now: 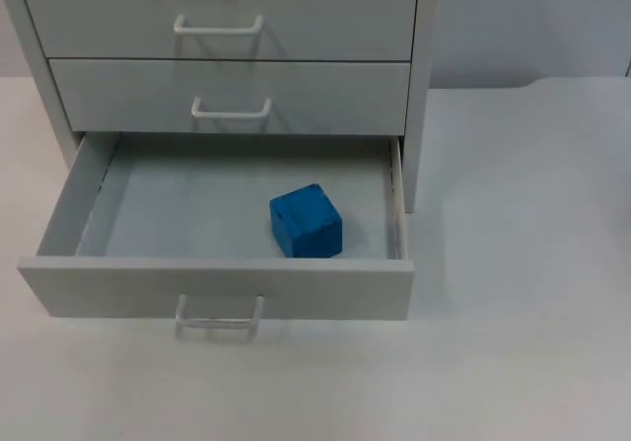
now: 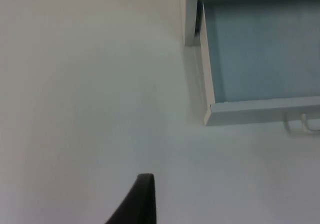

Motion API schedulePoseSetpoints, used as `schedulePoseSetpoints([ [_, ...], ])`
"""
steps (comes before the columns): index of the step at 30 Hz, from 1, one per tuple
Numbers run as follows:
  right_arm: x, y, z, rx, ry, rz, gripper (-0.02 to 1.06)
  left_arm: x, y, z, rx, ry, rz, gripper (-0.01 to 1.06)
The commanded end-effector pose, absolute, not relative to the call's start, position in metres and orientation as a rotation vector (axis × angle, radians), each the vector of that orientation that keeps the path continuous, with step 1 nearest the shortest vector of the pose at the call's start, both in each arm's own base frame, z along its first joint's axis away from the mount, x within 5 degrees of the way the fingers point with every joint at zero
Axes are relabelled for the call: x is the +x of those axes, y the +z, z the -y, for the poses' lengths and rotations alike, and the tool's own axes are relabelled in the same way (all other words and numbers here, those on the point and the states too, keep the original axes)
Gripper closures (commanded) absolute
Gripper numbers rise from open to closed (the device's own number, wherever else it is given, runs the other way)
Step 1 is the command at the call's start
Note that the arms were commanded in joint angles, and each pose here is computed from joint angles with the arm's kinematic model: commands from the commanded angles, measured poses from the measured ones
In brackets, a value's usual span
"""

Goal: Open the drawer with the left hand, place the block into the drawer with the right hand, then close the drawer with the left hand.

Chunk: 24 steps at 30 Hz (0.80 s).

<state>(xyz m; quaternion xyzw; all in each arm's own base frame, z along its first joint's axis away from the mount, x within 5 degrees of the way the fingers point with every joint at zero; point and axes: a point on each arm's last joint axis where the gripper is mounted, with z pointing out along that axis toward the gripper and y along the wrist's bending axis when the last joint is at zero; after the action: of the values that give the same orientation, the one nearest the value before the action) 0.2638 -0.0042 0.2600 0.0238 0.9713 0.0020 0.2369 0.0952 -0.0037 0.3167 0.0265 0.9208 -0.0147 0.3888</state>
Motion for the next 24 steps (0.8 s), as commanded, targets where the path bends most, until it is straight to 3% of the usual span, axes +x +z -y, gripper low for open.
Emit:
schedulePoseSetpoints([
  [1,0.257,0.266,0.008,0.049,-0.007,-2.661,0.4,0.095,0.319,0.003,0.067,-0.027,-2.321,0.0],
  [14,0.21,0.313,0.005,0.04,-0.008,-2.516,0.4,0.095,0.318,0.004,0.064,-0.05,-2.322,0.0],
  [24,0.173,0.307,0.005,0.029,-0.03,-2.413,0.4,0.096,0.319,0.005,0.06,-0.063,-2.314,0.01],
])
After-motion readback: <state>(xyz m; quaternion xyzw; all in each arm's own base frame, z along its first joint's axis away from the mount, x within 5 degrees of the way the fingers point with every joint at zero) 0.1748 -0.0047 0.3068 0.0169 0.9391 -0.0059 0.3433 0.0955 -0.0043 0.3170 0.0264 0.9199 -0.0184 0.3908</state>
